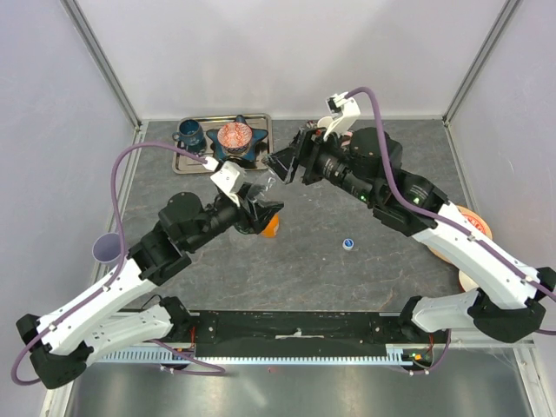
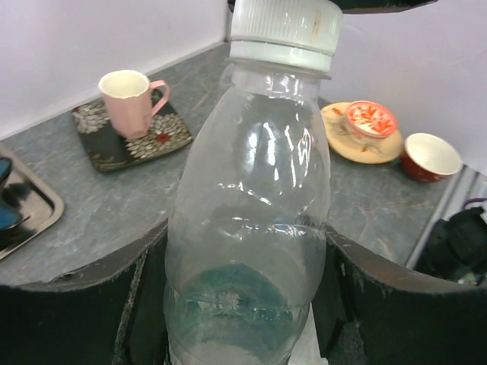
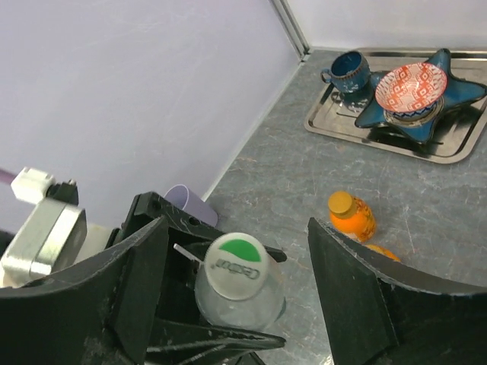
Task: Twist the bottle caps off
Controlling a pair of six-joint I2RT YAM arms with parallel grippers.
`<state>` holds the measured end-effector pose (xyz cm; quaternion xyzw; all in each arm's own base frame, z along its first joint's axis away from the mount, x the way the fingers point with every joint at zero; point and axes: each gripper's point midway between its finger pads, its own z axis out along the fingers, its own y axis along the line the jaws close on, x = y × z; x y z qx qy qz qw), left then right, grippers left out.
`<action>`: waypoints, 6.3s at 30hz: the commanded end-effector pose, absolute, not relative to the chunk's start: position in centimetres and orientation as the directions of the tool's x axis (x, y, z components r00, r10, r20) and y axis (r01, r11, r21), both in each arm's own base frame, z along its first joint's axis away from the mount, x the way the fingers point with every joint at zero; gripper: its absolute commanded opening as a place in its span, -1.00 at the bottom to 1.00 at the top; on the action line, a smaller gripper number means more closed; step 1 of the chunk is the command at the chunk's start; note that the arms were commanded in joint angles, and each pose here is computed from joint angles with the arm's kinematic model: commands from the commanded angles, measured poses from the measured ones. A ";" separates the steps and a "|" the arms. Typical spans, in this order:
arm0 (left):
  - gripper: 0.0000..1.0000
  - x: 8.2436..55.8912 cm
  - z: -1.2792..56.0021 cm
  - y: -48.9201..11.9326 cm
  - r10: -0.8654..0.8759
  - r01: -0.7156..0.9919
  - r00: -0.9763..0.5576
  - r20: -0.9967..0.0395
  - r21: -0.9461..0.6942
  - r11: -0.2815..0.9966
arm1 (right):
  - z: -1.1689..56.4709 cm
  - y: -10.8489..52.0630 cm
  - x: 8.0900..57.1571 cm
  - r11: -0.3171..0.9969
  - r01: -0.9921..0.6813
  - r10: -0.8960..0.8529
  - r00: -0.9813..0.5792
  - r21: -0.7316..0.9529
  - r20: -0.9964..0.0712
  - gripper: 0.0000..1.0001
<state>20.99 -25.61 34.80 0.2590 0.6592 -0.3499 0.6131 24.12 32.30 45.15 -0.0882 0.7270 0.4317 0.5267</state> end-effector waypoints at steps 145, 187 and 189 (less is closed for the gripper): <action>-0.05 23.7 36.2 -24.1 -0.003 0.595 0.106 -0.994 0.061 0.801 | 45.9 33.3 25.2 0.594 -0.610 0.285 -0.450 0.524 -0.846 0.27; 0.01 7.4 42.4 -28.0 -0.046 0.906 -0.245 -0.968 -0.212 -0.366 | 47.7 30.8 10.9 0.021 -0.995 0.038 -0.101 0.102 -0.994 -1.00; 0.01 6.9 41.8 -28.0 0.008 0.868 -0.293 -0.956 -0.270 -0.417 | 48.1 30.3 9.2 -0.057 -0.996 0.060 -0.077 0.074 -0.995 -1.00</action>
